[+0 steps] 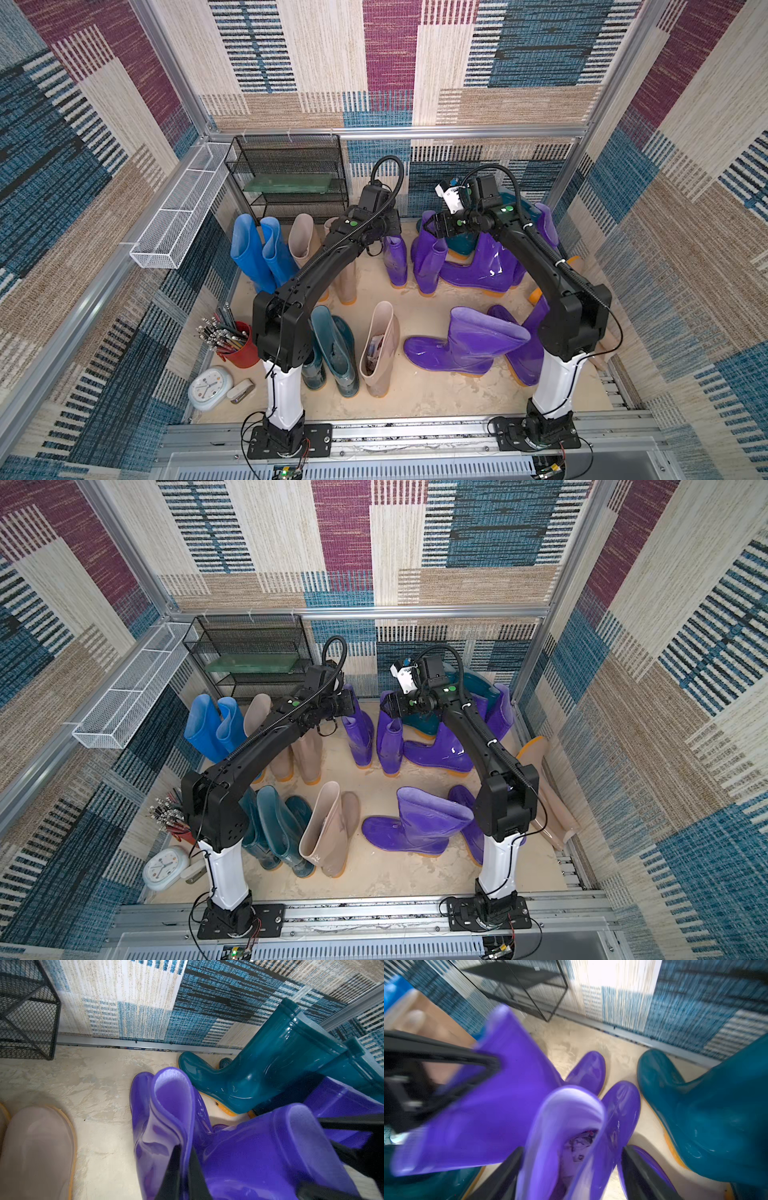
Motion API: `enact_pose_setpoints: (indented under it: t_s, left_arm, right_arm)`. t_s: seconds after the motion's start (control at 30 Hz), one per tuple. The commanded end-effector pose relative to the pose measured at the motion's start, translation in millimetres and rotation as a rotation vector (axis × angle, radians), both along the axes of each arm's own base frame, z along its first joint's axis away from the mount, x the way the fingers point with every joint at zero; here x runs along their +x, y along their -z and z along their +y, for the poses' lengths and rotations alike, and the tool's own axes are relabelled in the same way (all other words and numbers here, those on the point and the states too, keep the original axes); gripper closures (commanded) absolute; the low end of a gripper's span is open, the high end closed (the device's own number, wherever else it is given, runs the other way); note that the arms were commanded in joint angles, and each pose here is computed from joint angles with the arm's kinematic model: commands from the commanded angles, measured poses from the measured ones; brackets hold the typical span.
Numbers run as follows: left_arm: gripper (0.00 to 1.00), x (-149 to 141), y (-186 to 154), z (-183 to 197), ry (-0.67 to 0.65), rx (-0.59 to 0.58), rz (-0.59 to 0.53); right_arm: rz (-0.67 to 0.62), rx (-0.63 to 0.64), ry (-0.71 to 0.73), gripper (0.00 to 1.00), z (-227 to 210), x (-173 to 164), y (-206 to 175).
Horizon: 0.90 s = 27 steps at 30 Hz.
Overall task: Match and arrange rain boots in pairs
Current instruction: Place the rain boot at the center of the board, then adjust the rain boot at the center of the board.
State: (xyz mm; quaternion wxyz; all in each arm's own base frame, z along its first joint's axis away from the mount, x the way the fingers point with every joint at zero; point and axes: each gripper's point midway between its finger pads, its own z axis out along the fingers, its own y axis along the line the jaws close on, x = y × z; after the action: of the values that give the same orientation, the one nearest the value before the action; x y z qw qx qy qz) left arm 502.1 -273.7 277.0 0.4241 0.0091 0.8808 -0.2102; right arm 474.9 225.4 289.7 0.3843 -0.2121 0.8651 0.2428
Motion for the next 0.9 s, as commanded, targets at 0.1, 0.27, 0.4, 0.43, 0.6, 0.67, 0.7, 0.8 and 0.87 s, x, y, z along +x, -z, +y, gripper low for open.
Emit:
enact_pose_setpoints:
  t_s: [0.1, 0.27, 0.4, 0.43, 0.6, 0.67, 0.7, 0.8, 0.87]
  left_arm:
    - [1.0, -4, -12, -36, 0.175, -0.062, -0.01]
    - [1.0, -11, -9, -43, 0.217, -0.074, 0.012]
    - [0.72, -14, -4, -35, 0.204, -0.035, 0.032]
    - [0.65, -15, -7, -32, 0.201, -0.023, 0.024]
    - [0.39, -27, -32, -14, 0.2, 0.016, -0.016]
    - [0.35, -38, -45, -9, 0.215, 0.025, -0.027]
    - [0.34, -43, -49, -8, 0.225, 0.025, -0.031]
    - [0.33, -66, -60, 0, 0.25, 0.012, -0.044]
    - [0.33, -85, -68, 6, 0.271, -0.006, -0.061]
  right_arm:
    - [-0.108, 0.027, 0.158, 0.19, -19, -19, -53]
    - [-0.165, -0.024, 0.184, 0.13, -33, -73, -58]
    - [-0.203, -0.029, 0.138, 0.01, -34, -127, -63]
    - [-0.2, -0.018, 0.106, 0.01, -32, -143, -63]
    - [-0.15, -0.036, 0.031, 0.03, -23, -208, -53]
    - [-0.104, -0.07, 0.004, 0.04, -20, -225, -36]
    - [-0.079, -0.084, -0.015, 0.04, -18, -232, -27]
    - [-0.041, -0.142, -0.051, 0.04, -11, -252, -5]
    - [-0.028, -0.228, -0.033, 0.04, -16, -257, 10]
